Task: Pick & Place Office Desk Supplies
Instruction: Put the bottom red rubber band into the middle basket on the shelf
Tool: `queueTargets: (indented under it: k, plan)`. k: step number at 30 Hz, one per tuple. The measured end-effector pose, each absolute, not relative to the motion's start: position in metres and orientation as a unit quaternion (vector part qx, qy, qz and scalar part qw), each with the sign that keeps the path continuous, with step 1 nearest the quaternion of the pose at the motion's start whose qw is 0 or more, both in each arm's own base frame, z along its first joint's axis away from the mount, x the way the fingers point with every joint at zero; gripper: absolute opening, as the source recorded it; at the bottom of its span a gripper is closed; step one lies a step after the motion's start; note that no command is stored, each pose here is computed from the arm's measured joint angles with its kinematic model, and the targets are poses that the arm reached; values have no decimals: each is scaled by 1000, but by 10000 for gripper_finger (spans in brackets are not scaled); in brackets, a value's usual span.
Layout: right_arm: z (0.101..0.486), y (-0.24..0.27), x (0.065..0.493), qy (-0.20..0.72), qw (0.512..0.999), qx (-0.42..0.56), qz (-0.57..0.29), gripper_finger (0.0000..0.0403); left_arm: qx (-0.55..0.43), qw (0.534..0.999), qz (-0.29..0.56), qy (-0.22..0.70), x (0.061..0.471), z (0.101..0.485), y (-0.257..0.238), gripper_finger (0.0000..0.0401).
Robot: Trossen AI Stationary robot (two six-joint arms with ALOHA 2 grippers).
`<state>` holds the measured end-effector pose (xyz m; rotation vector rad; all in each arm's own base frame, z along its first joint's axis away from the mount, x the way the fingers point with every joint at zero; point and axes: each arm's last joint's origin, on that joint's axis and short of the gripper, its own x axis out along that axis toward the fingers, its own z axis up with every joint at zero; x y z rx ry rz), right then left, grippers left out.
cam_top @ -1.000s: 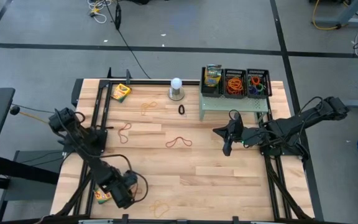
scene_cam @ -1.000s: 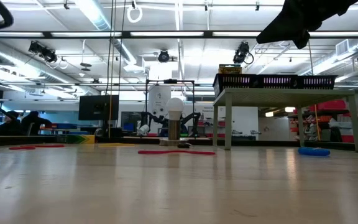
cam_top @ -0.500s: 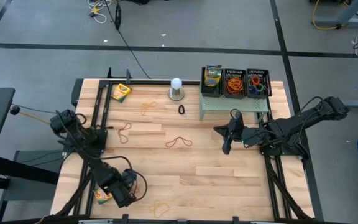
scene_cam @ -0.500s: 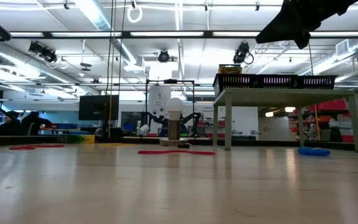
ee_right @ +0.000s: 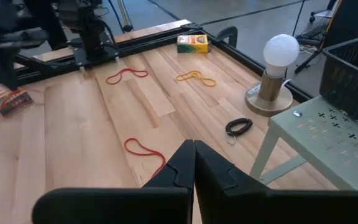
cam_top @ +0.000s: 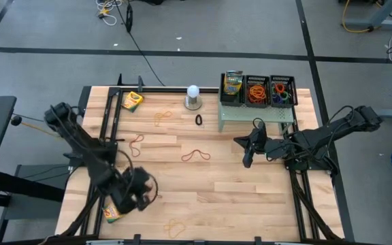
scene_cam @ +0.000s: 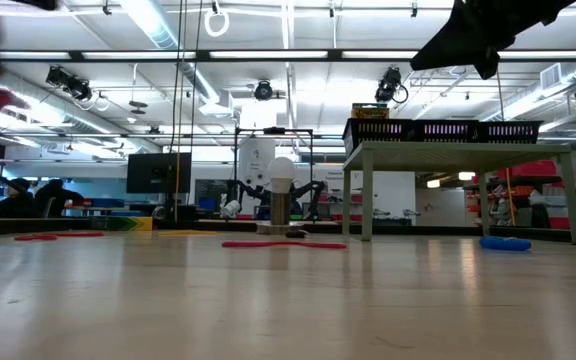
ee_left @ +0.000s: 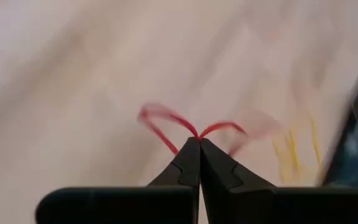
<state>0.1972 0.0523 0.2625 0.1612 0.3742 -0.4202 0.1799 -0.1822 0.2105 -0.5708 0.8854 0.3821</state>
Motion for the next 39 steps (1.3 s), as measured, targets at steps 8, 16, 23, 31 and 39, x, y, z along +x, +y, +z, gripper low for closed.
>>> queueTargets:
  k: [8, 16, 23, 31, 39]
  plan:
    - [263, 47, 199, 183, 955, 86, -216, 7, -194, 906, 257, 274, 205, 237, -137, 2]
    - [267, 44, 202, 162, 957, 99, -217, 7, -255, 946, 159, 122, 256, 210, -86, 2]
    - [266, 47, 202, 177, 962, 121, -171, 8, -276, 954, 95, 70, 288, 194, -32, 1]
    - [253, 57, 214, 203, 952, 174, -148, 68, -258, 959, 65, 100, 333, 184, -23, 1]
    - [229, 69, 241, 215, 946, 197, -144, 167, -240, 966, 9, 96, 367, 190, -32, 1]
